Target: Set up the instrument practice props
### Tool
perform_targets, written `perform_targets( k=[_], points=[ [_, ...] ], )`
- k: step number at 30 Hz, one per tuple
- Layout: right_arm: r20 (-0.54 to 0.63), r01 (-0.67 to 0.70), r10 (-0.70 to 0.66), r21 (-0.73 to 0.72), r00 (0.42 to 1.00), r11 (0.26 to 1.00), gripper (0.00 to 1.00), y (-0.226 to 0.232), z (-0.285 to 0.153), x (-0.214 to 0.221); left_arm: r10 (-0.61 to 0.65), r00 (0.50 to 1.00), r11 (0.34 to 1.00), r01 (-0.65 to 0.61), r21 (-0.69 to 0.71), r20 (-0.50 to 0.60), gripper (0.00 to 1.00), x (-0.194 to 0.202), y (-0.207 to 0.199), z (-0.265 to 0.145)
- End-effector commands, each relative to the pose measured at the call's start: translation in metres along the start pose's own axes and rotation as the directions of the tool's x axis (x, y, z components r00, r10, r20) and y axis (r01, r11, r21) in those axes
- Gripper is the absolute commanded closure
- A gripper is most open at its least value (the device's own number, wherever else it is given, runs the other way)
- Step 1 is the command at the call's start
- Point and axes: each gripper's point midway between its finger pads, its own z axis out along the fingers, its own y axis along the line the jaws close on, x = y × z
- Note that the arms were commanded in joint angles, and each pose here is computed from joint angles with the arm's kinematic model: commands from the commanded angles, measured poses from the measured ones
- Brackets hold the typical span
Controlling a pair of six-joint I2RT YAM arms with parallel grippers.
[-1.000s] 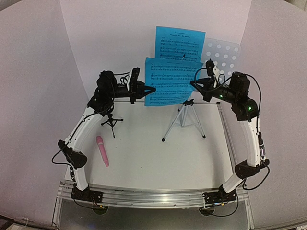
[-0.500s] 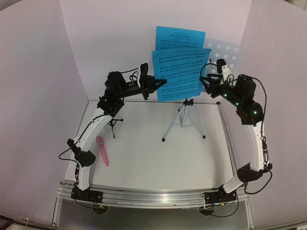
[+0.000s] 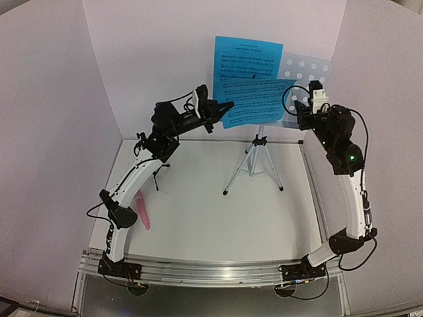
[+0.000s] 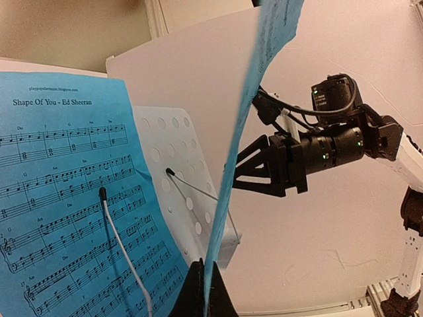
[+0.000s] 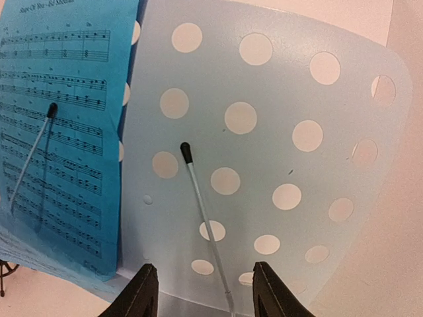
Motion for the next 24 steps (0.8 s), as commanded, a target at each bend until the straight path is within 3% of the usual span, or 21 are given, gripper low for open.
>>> perform_targets(
  k=[1,5,12,17,24],
  points=[
    [0.010,0.093,-0.094,0.077,0.996,0.993,0.53,-0.008,0.020,0.001,0.082,0.989,0.995,-0.075,-0.058,0.121,1.00,-0.032,0.003,0.003],
    [0.004,0.117,-0.117,0.071,0.993,0.991,0.56,-0.005,0.031,0.004,0.116,0.983,0.990,-0.103,-0.091,0.145,1.00,-0.033,0.004,0.007],
    [0.006,0.121,-0.121,0.069,0.993,0.990,0.93,-0.004,0.031,0.007,0.127,0.977,0.981,-0.097,-0.171,0.174,1.00,-0.030,0.014,0.011],
    [0.001,0.121,-0.122,0.061,0.993,0.991,1.00,-0.003,0.027,0.013,0.134,0.965,0.977,-0.091,-0.195,0.223,1.00,-0.033,0.011,0.015],
    [0.030,0.071,-0.073,0.059,0.997,0.996,1.00,-0.003,0.022,0.011,0.142,0.952,0.965,-0.072,-0.254,0.272,1.00,-0.039,0.018,0.014]
  ],
)
